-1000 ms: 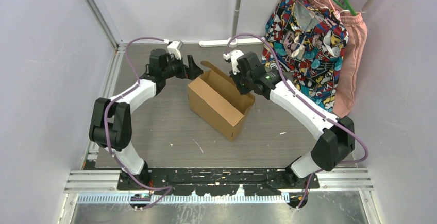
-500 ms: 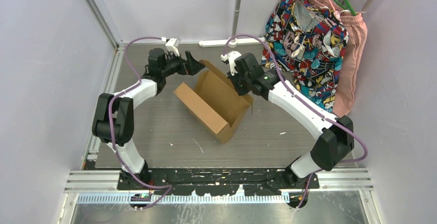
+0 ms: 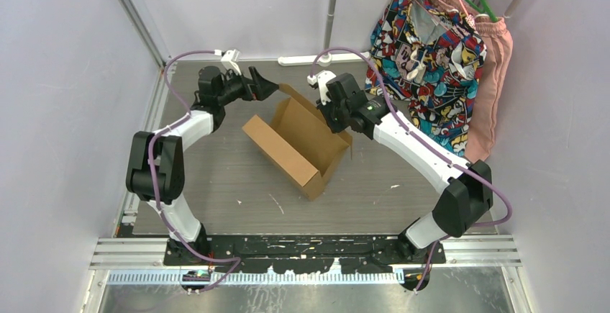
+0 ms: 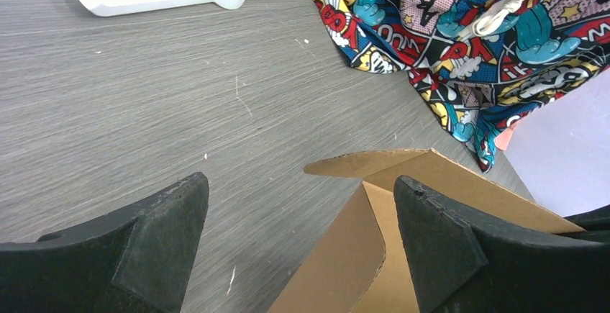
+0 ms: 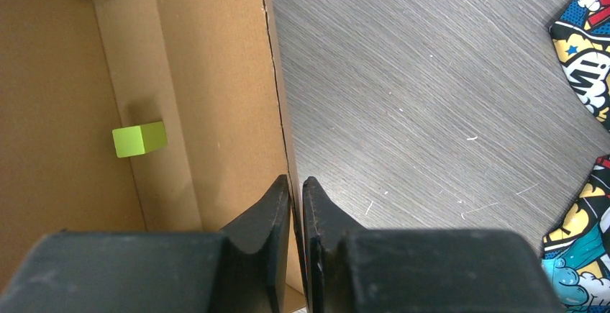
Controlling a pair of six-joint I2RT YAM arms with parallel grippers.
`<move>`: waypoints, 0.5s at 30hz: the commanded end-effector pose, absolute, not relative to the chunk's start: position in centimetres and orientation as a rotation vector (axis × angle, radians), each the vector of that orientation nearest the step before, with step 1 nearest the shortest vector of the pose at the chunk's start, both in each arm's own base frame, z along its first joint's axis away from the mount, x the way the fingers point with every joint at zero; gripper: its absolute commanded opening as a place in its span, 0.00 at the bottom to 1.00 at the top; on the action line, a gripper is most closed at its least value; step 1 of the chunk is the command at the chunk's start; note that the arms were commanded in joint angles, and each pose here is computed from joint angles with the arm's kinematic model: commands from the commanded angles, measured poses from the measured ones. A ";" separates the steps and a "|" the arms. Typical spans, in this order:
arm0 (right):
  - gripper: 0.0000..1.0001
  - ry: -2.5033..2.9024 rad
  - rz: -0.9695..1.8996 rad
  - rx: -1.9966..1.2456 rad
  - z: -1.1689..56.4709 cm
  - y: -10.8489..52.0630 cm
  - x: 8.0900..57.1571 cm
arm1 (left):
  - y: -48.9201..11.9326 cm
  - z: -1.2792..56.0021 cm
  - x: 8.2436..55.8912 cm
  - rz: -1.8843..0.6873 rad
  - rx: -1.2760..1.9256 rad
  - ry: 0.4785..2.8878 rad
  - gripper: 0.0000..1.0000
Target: Fold the paper box
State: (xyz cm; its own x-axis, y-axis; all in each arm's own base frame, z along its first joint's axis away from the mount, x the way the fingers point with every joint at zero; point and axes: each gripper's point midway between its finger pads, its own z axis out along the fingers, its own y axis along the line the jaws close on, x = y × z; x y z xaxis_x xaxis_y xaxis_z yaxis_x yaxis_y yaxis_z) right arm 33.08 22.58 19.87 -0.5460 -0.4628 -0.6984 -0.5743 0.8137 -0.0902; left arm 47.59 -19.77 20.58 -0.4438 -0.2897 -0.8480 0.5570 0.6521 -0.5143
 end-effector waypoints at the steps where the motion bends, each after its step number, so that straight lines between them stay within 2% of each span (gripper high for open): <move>1: 0.17 2.167 0.222 -0.722 22.3 23.7 34.3 | -18.1 26.3 46.5 -0.892 0.216 1.675 1.00; 3: 0.17 2.168 0.219 -0.723 22.2 23.7 34.3 | -17.3 27.7 45.8 -0.839 0.204 1.668 0.99; 5: 0.17 2.169 0.218 -0.723 22.1 23.6 34.3 | -16.6 29.0 44.8 -0.799 0.194 1.669 0.92; 11: 0.17 2.169 0.221 -0.721 22.2 23.7 34.4 | -14.7 32.8 40.7 -0.721 0.152 1.655 0.52; 15: 0.17 2.171 0.220 -0.721 22.0 23.8 34.4 | -14.1 33.1 37.7 -0.705 0.120 1.714 0.25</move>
State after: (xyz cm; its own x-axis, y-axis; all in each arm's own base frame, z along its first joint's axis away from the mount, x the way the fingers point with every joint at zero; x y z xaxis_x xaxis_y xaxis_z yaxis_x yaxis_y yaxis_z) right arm 33.23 22.68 19.60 -0.5486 -0.4642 -0.6954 -0.5739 0.8139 -0.0906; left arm 39.95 -15.40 34.47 -0.2088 -0.3093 -0.9278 0.5210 0.7677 -0.3732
